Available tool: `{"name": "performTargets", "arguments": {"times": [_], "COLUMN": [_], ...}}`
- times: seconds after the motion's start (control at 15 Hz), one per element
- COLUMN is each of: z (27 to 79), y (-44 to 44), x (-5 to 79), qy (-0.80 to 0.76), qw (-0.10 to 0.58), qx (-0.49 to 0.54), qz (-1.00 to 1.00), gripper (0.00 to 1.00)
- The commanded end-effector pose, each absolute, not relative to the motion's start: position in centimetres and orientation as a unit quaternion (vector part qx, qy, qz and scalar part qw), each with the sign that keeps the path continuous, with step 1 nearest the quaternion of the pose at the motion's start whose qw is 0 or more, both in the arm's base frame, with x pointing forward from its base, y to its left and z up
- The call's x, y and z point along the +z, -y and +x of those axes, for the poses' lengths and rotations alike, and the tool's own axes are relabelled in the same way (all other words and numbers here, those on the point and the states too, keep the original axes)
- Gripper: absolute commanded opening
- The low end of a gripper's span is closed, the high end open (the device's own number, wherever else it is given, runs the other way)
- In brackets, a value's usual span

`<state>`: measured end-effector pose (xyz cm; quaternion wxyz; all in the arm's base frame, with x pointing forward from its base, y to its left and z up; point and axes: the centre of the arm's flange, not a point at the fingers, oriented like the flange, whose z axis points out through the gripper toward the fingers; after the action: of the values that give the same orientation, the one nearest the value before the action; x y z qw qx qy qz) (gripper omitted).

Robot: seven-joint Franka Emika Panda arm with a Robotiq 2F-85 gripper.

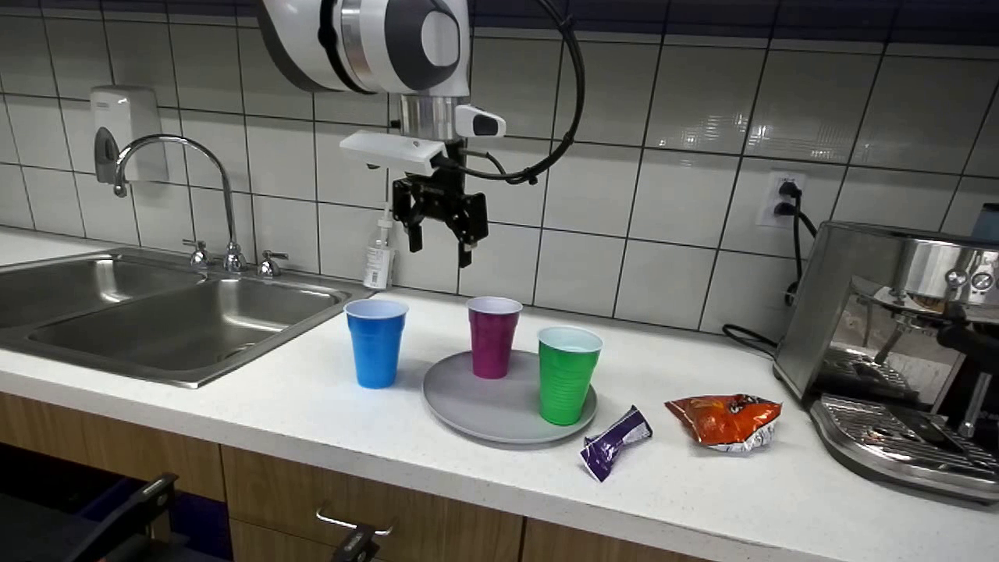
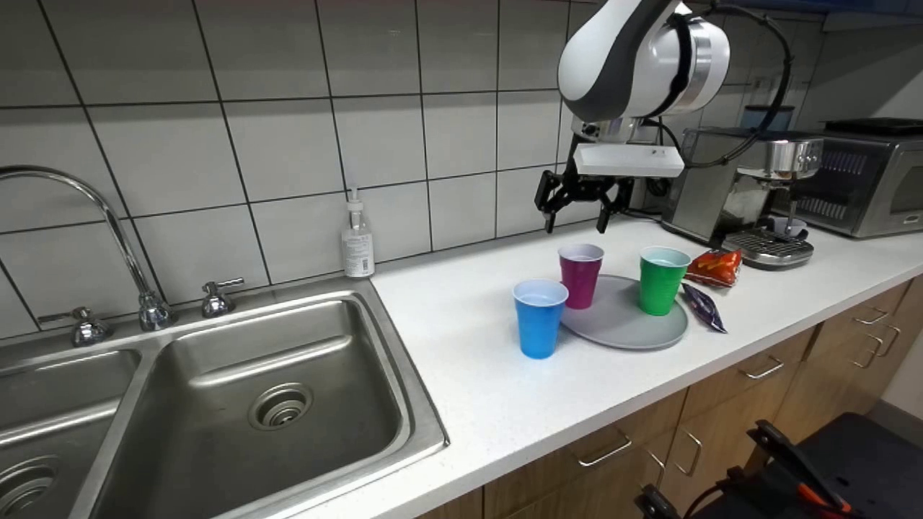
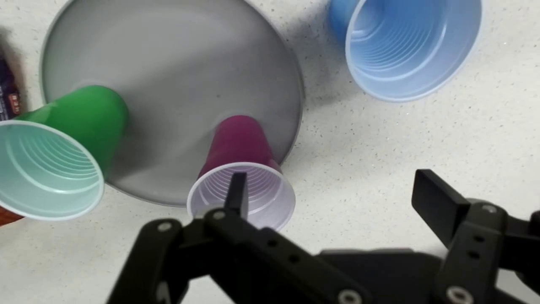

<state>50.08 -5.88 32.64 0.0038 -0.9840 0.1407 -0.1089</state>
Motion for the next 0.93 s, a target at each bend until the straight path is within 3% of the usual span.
{"name": "performTargets", "arguments": {"times": [0.0,0.87], "z": [47.2,43.8], "y": [4.9,0.1], "x": [34.5,34.9], "qy": [-0.109,-0.013], "qw": [0.015,0.018], "qx": [-0.109,-0.096], "qz": [-0.988,-0.995], "gripper": [1.00,1.00]}}
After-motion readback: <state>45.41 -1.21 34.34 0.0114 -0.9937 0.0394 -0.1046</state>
